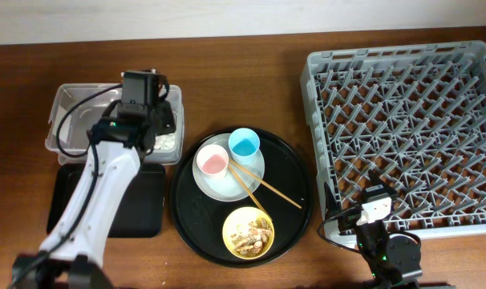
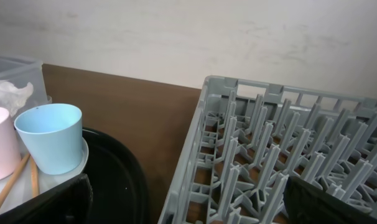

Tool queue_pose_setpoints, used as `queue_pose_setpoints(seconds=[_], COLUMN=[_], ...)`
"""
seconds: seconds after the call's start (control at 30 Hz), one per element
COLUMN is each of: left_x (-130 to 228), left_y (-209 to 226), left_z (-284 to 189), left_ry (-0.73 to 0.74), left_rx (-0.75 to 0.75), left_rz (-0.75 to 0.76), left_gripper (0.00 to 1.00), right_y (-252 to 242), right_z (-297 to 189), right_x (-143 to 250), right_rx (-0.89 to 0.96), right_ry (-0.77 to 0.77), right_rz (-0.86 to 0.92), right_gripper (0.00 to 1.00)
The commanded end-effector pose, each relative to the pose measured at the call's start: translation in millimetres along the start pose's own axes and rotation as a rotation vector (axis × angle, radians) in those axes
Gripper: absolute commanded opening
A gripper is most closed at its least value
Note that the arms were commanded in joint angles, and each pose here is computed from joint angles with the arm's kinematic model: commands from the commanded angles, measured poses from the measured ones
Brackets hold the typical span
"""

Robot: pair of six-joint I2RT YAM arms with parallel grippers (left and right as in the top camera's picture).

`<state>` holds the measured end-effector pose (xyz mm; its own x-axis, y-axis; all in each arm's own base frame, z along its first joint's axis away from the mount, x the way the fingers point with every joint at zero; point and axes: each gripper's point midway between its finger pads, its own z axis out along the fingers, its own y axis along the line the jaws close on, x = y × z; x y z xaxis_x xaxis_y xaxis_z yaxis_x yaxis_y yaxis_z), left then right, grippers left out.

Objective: Sort waste into correct bins and load items into the dishwasher rack
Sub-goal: 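Carry the wrapper with the left gripper and drop it into the clear bin, then grasp the rim of the yellow bowl with the left gripper and lift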

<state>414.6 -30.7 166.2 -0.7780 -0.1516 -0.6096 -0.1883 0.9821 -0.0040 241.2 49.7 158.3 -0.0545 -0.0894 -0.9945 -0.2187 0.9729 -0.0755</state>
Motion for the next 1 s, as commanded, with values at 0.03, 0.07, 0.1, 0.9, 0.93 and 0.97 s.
queue_pose_setpoints(seconds=[0.03, 0.07, 0.1, 0.9, 0.93, 0.97], left_x=[9.3, 10.8, 10.4, 197.3, 208.5, 218.5], left_y=[14.1, 15.3, 16.1, -141.1, -146.2, -151.1], left_z=[42.5, 45.2, 45.7, -106.0, -107.0, -108.3], left_ry=[0.058, 0.064, 0.063, 0.552, 0.558, 0.562], left_rx=[-0.059, -0.063, -0.064, 0.444, 0.438, 0.437], left_rz=[-0.033, -0.033, -0.035, 0.438, 0.458, 0.478], left_gripper=[0.3, 0.39, 0.54, 0.43, 0.43, 0.43], right_y=[-1.4, -1.4, -1.4, -1.4, -1.4, -1.4], right_z=[-0.1, -0.1, -0.1, -0.1, -0.1, -0.1], right_x=[1.9, 1.8, 1.8, 1.9, 1.9, 1.9], right_rx=[0.01, 0.01, 0.01, 0.01, 0.01, 0.01], right_ry=[0.003, 0.002, 0.002, 0.003, 0.003, 0.003], right_rz=[0.009, 0.009, 0.009, 0.009, 0.009, 0.009], right_gripper=[0.99, 0.99, 0.98, 0.98, 0.99, 0.99])
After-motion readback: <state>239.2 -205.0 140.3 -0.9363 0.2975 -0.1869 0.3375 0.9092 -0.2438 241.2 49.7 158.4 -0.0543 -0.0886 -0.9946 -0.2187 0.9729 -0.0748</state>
